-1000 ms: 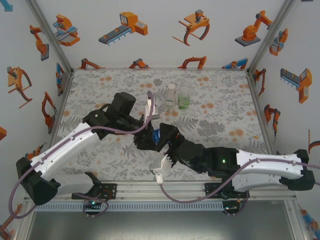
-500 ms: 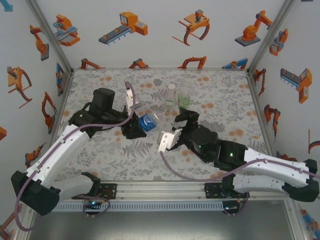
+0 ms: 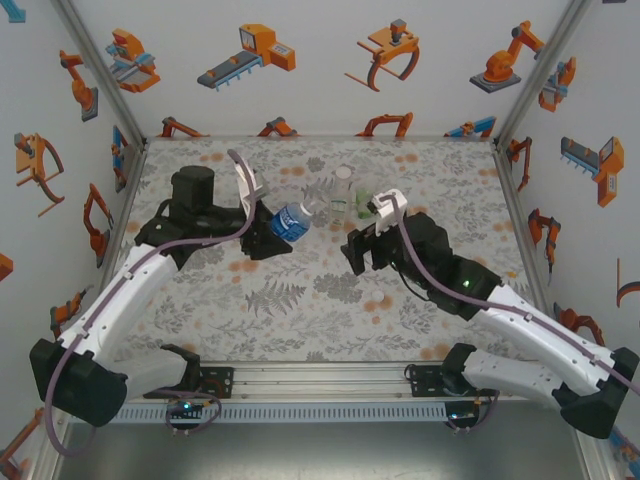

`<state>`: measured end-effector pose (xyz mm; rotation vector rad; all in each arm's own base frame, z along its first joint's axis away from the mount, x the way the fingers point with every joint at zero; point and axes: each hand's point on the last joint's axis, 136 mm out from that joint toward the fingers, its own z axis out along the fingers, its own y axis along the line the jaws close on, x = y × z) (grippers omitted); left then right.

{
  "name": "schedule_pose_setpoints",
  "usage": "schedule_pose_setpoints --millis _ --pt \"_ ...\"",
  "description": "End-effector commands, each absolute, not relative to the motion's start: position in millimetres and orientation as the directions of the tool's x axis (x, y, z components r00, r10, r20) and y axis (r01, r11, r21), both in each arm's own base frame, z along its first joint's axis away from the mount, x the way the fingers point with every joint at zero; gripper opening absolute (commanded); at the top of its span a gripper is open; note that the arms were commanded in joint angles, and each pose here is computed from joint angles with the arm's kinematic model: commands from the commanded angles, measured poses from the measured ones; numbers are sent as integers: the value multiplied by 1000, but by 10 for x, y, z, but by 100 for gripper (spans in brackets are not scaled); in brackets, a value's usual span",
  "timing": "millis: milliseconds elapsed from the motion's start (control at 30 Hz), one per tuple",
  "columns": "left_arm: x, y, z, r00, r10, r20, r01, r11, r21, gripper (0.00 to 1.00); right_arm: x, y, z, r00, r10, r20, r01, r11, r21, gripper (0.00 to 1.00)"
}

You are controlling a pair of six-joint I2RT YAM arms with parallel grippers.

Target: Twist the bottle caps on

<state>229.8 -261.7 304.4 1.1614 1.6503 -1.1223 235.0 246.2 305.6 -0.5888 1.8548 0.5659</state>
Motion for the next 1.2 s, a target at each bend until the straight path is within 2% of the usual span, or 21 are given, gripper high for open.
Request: schedule_pose_setpoints --millis 0,267,467,567,867,1167 --pt "2235 -2711 3367 -216 100 -971 975 72 -209 10 2217 2697 3418 -362 84 -928 -706 626 332 76" --pt "2122 -2821 3787 -200 -73 -977 980 -13 -200 10 1966 2839 4353 -180 354 -918 -872 374 315 83" --pt "1856 -3038 4016 -172 -89 -981 980 -112 -162 11 1987 2935 4743 -144 399 -906 -898 333 289 84" --pt "1762 -3108 4112 -159 -101 -982 980 -138 -145 11 1951 2988 4898 -143 419 -897 -916 288 281 81" --pt "1778 -3104 4335 -129 -180 -975 990 -71 -118 12 1825 3053 4953 -175 418 -892 -941 197 277 68" --pt "1696 -3173 4477 -135 -214 -968 988 -104 -115 15 1816 3069 4933 -178 416 -892 -943 187 276 65"
